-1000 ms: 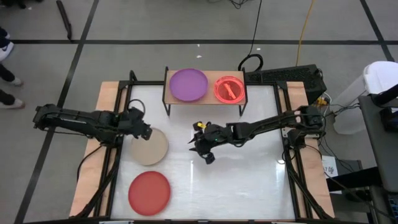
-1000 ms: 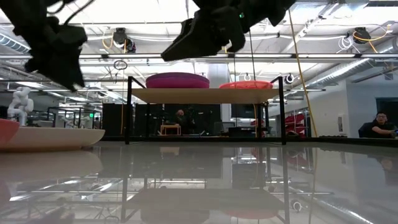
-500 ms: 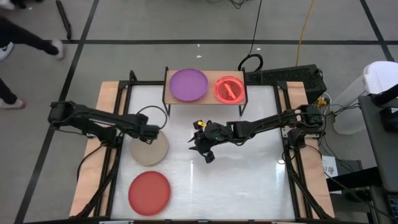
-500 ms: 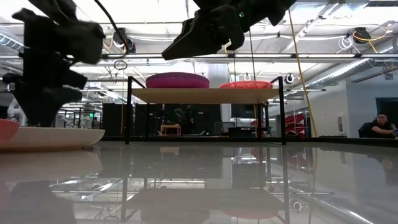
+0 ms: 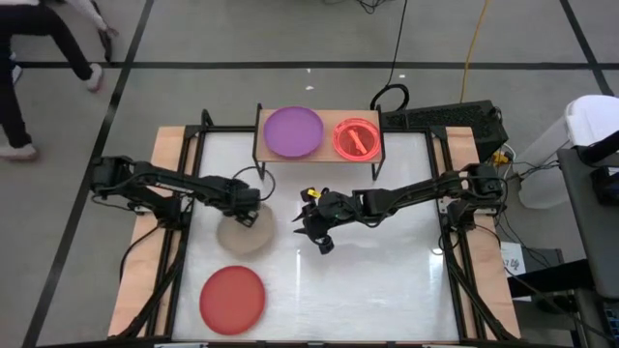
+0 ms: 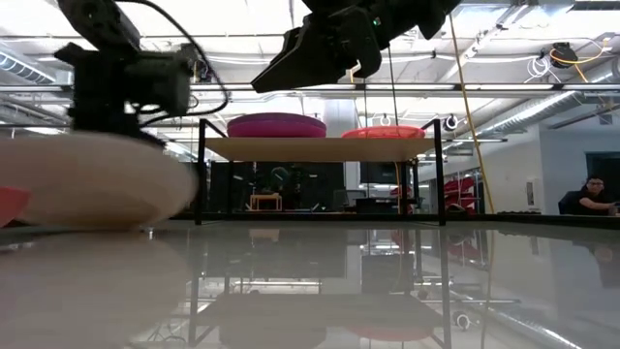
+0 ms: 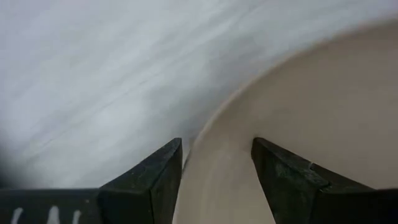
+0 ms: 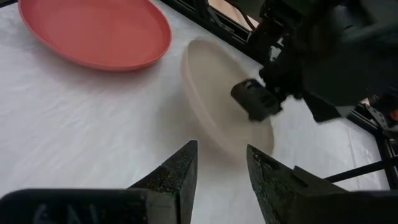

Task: Place and stack plates onto a shelf
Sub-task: Stack the large brown plate on top of the other large purple plate on the shelf

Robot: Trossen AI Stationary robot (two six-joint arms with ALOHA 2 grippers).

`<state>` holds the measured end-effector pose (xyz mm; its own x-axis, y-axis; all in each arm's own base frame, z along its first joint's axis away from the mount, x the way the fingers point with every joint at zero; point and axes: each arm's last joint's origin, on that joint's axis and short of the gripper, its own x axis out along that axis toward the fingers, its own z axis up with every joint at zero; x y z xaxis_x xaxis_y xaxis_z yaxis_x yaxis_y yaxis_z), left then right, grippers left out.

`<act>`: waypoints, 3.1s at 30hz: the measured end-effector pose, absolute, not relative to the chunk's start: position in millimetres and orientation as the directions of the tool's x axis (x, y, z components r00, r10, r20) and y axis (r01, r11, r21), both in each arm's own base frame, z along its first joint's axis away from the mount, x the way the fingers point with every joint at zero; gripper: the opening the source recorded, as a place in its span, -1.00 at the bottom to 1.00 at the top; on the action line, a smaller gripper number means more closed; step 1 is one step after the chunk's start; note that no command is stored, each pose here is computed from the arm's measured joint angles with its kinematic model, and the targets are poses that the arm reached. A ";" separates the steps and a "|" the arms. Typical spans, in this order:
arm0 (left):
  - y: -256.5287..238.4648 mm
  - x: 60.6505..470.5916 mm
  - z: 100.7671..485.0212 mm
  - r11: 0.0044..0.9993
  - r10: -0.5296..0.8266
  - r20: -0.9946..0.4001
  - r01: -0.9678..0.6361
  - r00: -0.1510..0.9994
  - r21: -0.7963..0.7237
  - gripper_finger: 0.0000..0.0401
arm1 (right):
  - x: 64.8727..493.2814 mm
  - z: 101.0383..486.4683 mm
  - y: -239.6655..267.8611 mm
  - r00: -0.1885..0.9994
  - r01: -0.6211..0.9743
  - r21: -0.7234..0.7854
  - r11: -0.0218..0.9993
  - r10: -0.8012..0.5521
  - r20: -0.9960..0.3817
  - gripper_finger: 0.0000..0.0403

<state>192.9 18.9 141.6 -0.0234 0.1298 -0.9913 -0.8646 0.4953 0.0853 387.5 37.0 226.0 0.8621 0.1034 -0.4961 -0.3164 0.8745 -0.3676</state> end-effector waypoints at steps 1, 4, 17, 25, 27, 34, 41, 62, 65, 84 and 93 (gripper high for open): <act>19.4 199.2 141.8 0.514 0.132 -0.990 -0.857 0.040 0.034 0.02 | 387.5 226.0 37.0 0.862 -0.317 -0.368 0.874 0.103 -0.496 -0.39; 19.8 214.9 143.2 0.597 0.115 -0.974 -0.797 0.195 -0.090 0.02 | 387.5 226.0 37.0 0.862 -0.317 -0.367 0.875 0.103 -0.497 -0.39; 22.2 238.1 175.8 0.728 0.135 -0.918 -0.666 0.372 -0.162 0.02 | 376.6 208.9 43.9 0.777 -0.401 -0.343 0.849 0.117 -0.619 -0.39; 21.2 220.4 225.1 0.807 0.177 -0.805 -0.552 0.567 -0.211 0.02 | 362.1 183.3 55.9 0.754 -0.438 -0.324 0.839 0.146 -0.640 -0.39; 20.7 212.7 241.1 0.823 0.225 -0.740 -0.530 0.634 -0.204 0.02 | 361.0 179.8 56.4 0.763 -0.431 -0.327 0.841 0.147 -0.629 -0.39; 16.9 186.7 286.2 0.850 0.352 -0.490 -0.492 0.797 -0.189 0.02 | 373.9 156.3 58.2 0.776 -0.432 -0.348 0.832 0.145 -0.614 -0.39; 10.4 177.0 296.5 0.875 0.325 -0.431 -0.441 0.842 -0.200 0.02 | 382.1 123.6 58.8 0.737 -0.449 -0.347 0.823 0.122 -0.665 -0.39; 5.9 177.5 297.3 0.893 0.318 -0.420 -0.418 0.850 -0.169 0.02 | 379.3 148.8 66.1 0.803 -0.409 -0.536 0.738 0.013 -0.595 -0.99; 5.8 178.4 299.1 0.897 0.318 -0.402 -0.410 0.859 -0.167 0.02 | 376.5 179.3 65.9 0.866 -0.317 -0.624 0.714 -0.050 -0.498 -0.99; 4.4 182.7 312.0 0.921 0.308 -0.274 -0.358 0.911 -0.156 0.02 | 376.9 286.1 -89.7 0.848 0.042 -0.685 0.728 -0.389 -0.361 -1.00; 3.0 182.6 309.7 0.925 0.300 -0.296 -0.352 0.907 -0.144 0.02 | 372.8 287.6 -103.7 0.846 0.061 -0.645 0.762 -0.382 -0.372 -0.90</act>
<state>182.6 3.0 309.7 0.9070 0.2995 -0.2962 -0.3525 0.9246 -0.1442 372.8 -103.7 287.6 0.8459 -0.3824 -0.3718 0.0607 0.7616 -0.6451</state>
